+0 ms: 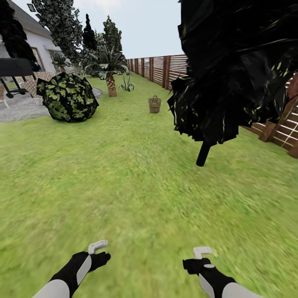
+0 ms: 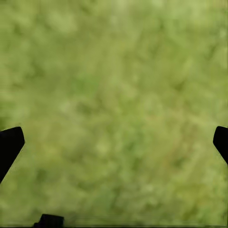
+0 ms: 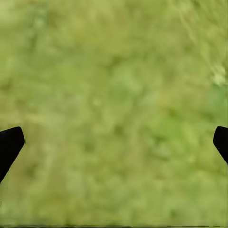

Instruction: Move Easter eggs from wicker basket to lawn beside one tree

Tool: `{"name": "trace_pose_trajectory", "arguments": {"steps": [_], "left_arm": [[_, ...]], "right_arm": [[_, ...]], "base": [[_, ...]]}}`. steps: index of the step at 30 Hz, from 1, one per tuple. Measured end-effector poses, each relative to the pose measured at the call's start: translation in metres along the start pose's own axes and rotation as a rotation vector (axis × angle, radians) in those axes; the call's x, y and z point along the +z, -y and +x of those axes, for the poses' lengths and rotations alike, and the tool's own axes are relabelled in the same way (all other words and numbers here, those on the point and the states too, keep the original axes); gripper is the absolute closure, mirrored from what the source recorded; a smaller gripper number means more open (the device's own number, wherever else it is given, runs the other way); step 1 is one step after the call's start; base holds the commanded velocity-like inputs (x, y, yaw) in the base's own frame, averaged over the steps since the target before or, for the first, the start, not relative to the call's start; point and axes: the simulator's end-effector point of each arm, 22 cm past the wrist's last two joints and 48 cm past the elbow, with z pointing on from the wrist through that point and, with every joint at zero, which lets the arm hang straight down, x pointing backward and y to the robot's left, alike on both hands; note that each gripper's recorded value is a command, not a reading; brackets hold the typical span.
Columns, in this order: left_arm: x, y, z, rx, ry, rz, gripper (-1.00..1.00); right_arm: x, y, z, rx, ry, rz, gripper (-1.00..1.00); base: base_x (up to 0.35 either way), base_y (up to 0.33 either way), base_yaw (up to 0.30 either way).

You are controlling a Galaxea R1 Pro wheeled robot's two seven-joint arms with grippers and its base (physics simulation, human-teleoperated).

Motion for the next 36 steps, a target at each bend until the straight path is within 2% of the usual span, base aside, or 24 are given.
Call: {"name": "trace_pose_trajectory", "arguments": {"steps": [2,5,7,17,30,36], "left_arm": [[0.003,-0.001,0.014,-0.002,-0.030,-0.002,-1.00],[0.007,-0.006,0.044,-0.005,-0.091,-0.010,-1.00],[0.010,-0.008,0.056,-0.007,-0.106,-0.014,-1.00],[0.013,-0.011,0.074,-0.011,-0.110,-0.020,-1.00],[0.013,-0.011,0.076,-0.011,-0.115,-0.020,-1.00],[0.014,-0.013,0.091,-0.014,-0.145,-0.023,-1.00]], "right_arm": [[0.000,0.002,0.012,-0.003,-0.021,0.002,-1.00],[-0.001,0.004,0.022,-0.003,-0.018,0.005,-1.00],[-0.001,0.006,0.029,-0.003,-0.026,0.009,-1.00],[-0.004,0.004,0.057,-0.011,-0.061,0.005,-1.00],[-0.006,0.007,0.080,-0.012,-0.092,0.005,-1.00],[-0.007,0.005,0.081,-0.012,-0.094,0.005,-1.00]], "base": [[0.336,0.000,0.259],[0.336,0.000,0.252],[0.336,0.000,0.195],[0.286,0.000,0.024],[0.015,0.000,0.000],[0.000,0.000,0.000]]}}
